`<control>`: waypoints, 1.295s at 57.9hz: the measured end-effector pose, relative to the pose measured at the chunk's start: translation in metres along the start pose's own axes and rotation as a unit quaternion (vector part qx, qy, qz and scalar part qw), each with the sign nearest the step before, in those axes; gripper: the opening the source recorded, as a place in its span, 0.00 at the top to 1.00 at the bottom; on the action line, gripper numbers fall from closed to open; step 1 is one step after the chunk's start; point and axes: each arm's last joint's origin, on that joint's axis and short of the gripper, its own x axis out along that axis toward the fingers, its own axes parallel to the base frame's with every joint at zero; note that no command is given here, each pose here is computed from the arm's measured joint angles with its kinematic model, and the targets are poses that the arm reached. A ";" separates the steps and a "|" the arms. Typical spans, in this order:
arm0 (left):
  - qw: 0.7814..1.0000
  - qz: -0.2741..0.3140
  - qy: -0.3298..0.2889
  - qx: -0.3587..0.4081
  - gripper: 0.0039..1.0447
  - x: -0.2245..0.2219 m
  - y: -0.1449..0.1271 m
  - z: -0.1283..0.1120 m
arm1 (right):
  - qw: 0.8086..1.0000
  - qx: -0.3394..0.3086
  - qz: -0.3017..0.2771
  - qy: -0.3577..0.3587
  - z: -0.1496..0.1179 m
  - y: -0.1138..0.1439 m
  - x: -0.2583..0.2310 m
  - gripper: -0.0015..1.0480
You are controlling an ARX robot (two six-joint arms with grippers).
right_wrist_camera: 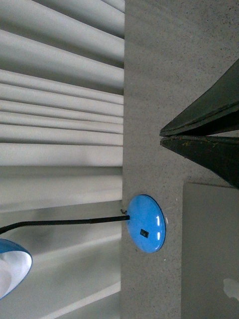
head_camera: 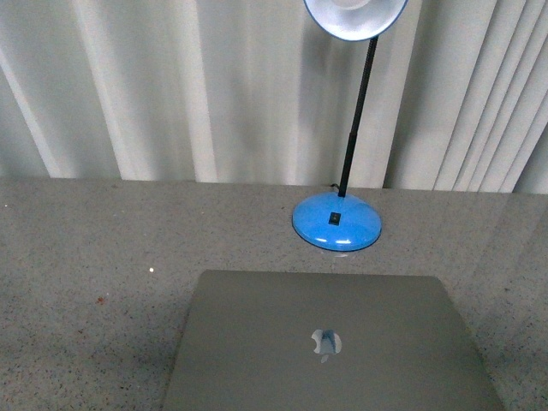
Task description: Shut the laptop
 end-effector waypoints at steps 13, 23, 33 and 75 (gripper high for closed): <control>1.000 0.000 -0.005 0.000 0.97 -0.009 0.000 0.004 | 1.000 0.000 0.000 -0.005 0.003 0.000 -0.009 0.97; 1.000 0.000 -0.008 0.000 0.97 -0.016 0.000 0.005 | 1.000 0.000 0.000 -0.007 0.004 0.000 -0.014 0.97; 1.000 0.000 -0.009 0.000 0.97 -0.022 0.000 0.006 | 1.000 0.000 0.000 -0.008 0.004 0.000 -0.019 0.97; 1.000 0.000 -0.008 0.000 0.97 -0.044 0.000 0.003 | 1.000 0.000 0.001 -0.006 0.001 0.000 -0.039 0.97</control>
